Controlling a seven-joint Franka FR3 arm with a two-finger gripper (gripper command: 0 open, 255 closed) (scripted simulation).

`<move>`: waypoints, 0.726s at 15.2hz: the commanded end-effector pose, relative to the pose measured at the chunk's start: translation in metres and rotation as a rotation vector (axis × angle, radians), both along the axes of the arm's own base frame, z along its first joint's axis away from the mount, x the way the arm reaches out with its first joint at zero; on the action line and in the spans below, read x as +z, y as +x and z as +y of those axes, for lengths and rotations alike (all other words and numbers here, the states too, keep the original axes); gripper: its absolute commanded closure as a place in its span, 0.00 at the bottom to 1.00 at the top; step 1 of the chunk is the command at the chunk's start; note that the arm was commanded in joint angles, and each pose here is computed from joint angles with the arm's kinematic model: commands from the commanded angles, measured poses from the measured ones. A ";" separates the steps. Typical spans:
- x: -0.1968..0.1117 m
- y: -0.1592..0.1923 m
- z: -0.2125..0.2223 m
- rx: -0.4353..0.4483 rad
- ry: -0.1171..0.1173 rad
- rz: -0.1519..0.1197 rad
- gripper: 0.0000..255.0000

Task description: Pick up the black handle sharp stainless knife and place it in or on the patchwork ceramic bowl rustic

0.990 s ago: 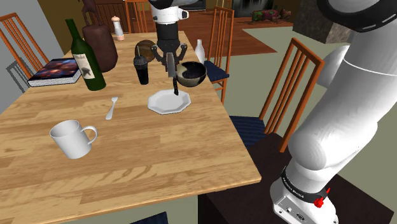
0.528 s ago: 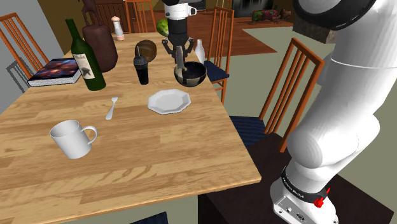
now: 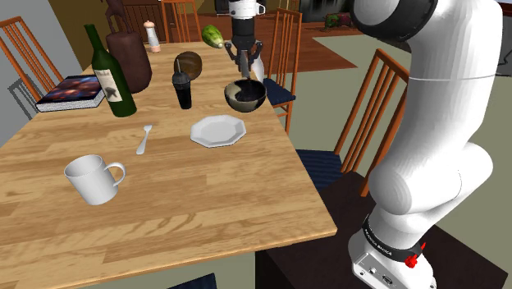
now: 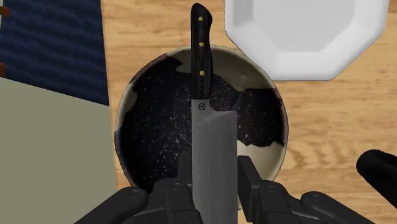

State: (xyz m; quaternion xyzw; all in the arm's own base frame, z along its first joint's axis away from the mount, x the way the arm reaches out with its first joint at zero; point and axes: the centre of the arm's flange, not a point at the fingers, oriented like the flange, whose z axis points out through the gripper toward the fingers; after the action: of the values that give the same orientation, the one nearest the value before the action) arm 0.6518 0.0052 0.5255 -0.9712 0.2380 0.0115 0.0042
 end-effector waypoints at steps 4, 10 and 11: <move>-0.023 0.004 -0.005 0.001 0.000 0.000 1.00; -0.054 0.004 -0.005 0.001 0.000 0.000 1.00; -0.060 0.004 -0.005 0.001 0.000 0.000 1.00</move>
State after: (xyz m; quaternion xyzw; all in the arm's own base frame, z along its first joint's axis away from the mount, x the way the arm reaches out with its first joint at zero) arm 0.6557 0.0015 0.4715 -0.9713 0.2375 0.0117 0.0040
